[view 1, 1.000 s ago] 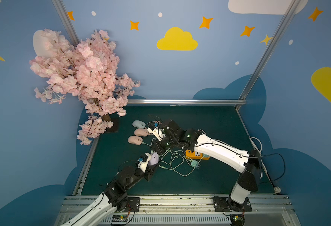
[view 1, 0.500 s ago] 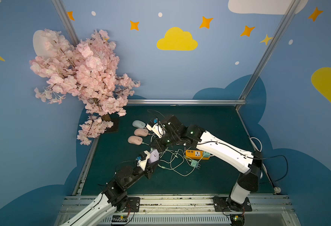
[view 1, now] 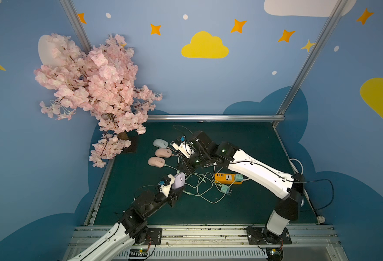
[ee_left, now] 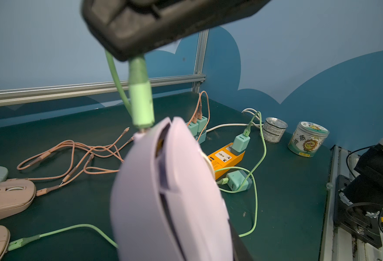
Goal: Unplug the wireless mouse
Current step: Remove the power cord from the mouse.
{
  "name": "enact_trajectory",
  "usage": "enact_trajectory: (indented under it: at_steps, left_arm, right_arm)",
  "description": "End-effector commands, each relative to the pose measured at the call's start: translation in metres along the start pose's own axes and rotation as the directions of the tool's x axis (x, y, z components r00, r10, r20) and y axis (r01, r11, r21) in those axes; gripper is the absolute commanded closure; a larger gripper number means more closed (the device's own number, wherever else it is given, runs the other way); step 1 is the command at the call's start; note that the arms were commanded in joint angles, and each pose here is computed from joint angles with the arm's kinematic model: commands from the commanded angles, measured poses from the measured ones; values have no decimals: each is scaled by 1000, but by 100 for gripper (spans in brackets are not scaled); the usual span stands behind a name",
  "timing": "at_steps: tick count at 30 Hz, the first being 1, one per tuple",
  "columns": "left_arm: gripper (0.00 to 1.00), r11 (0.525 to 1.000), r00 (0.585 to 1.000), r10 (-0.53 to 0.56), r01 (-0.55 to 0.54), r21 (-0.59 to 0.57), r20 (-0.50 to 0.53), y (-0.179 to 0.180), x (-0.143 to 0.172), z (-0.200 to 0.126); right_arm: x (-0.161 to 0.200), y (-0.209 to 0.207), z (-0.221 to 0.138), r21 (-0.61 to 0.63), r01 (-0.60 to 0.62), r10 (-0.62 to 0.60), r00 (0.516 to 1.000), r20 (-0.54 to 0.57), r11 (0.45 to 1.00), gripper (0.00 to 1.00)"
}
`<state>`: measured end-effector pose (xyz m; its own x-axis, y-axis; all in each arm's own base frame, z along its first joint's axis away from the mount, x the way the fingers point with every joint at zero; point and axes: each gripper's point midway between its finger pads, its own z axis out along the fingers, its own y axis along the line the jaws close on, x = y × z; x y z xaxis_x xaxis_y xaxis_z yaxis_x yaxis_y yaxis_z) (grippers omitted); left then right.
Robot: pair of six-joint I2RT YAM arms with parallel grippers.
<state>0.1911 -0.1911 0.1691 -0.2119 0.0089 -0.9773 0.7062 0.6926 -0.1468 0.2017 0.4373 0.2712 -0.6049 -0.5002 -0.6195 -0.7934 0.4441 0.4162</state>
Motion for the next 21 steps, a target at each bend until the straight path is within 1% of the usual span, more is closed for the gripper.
enact_trajectory:
  at_steps: [1,7,13,15,19,21]
  left_arm:
    - [96,1000,1000,3,-3,-3,-22,1,4,0]
    - [97,1000,1000,10,-10,4,-20,0,4,1]
    - [97,999,999,16,-15,31,-28,-5,5,2]
    - [97,999,999,18,-17,34,-33,-5,5,3]
    - [97,999,999,17,-15,33,-43,-5,6,4]
    - [97,999,999,17,-16,32,-43,-5,6,4]
  right_arm:
    - [-30,-14,-27,46,-2,-3,995,96,999,100]
    - [-34,26,-29,-33,93,-89,990,105,995,100]
    - [-40,11,-26,-6,87,-87,993,84,996,100]
    - [-42,19,-26,-19,104,-102,992,80,994,100]
    - [-39,45,-19,-113,142,-136,989,62,983,100]
    - [-35,34,-16,-83,135,-132,990,46,987,100]
